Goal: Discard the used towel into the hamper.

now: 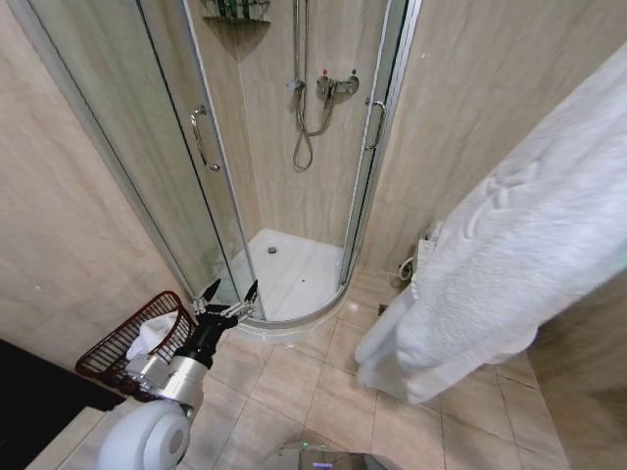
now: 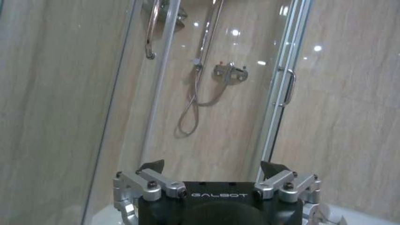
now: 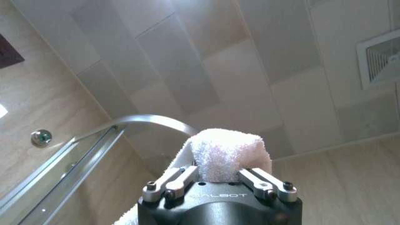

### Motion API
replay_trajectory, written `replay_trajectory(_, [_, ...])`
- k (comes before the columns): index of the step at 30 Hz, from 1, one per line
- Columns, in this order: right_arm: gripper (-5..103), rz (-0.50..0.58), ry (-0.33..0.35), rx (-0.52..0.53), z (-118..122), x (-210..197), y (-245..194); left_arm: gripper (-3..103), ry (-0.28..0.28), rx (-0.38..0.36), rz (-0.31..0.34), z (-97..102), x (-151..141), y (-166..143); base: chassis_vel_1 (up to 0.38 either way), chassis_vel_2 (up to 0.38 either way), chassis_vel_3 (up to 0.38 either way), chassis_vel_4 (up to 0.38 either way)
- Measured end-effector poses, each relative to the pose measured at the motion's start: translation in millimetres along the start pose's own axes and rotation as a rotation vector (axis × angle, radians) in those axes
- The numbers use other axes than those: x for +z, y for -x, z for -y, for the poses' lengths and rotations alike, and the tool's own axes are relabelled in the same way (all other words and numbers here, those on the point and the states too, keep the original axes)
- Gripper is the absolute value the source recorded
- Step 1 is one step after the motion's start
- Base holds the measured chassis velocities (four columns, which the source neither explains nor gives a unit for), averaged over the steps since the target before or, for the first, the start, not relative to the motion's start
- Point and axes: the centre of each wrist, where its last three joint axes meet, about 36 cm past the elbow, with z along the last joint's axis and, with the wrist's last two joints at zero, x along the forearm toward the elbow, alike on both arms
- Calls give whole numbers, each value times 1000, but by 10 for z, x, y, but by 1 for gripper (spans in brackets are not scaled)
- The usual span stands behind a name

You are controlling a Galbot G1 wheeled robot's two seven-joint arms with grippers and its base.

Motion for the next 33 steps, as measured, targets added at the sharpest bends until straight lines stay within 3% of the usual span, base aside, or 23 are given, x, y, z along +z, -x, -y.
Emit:
replay_trajectory(17, [12,-13,-46,79,211,-115,-85,100,0,0,0,0,0,0,0,0,0,0])
replay_trajectory(33, [12,-28,-105,78,403,-283,-116,100,0,0,0,0,0,0,0,0,0,0])
